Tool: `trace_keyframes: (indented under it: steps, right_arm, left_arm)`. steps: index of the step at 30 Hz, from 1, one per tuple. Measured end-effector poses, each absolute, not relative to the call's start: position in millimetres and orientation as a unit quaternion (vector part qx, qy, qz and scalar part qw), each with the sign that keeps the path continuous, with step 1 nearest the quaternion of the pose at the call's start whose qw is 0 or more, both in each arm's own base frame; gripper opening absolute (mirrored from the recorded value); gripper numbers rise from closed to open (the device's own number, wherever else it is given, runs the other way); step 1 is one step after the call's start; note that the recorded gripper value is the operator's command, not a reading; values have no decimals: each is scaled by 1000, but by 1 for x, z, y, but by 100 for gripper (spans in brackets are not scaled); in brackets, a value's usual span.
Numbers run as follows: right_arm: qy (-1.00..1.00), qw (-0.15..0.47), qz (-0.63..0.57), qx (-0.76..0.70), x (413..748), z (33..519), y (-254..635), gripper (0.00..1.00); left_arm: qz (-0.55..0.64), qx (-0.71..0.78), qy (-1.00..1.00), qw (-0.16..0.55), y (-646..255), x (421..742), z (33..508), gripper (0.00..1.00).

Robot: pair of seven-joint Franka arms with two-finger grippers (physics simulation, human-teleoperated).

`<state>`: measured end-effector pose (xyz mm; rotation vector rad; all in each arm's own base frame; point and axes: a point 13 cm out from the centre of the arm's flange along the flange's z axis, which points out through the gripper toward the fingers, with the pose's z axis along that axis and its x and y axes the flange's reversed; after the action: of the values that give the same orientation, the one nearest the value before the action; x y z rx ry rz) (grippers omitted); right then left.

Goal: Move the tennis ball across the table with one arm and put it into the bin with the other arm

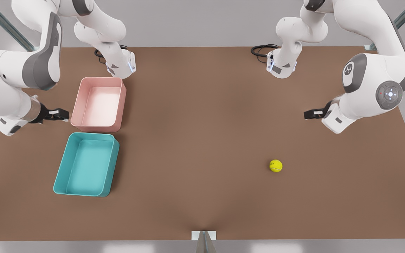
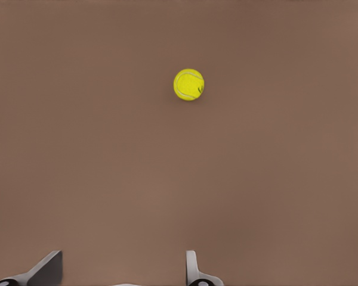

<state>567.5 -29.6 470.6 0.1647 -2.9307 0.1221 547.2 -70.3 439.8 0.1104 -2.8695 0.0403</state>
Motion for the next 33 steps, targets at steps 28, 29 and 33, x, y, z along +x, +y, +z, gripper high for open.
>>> trace_keyframes:
  steps: [28,29,33]
  right_arm:
    - [-990,130,37,35,582,425,-9,100]
    - [-990,130,37,35,582,425,-9,100]
    - [-990,131,37,33,582,424,-9,100]
  left_arm:
    - [7,-487,-871,60,-43,670,117,21]
    - [10,-505,-861,63,-45,665,111,21]
    - [27,-558,-826,79,-52,640,91,21]
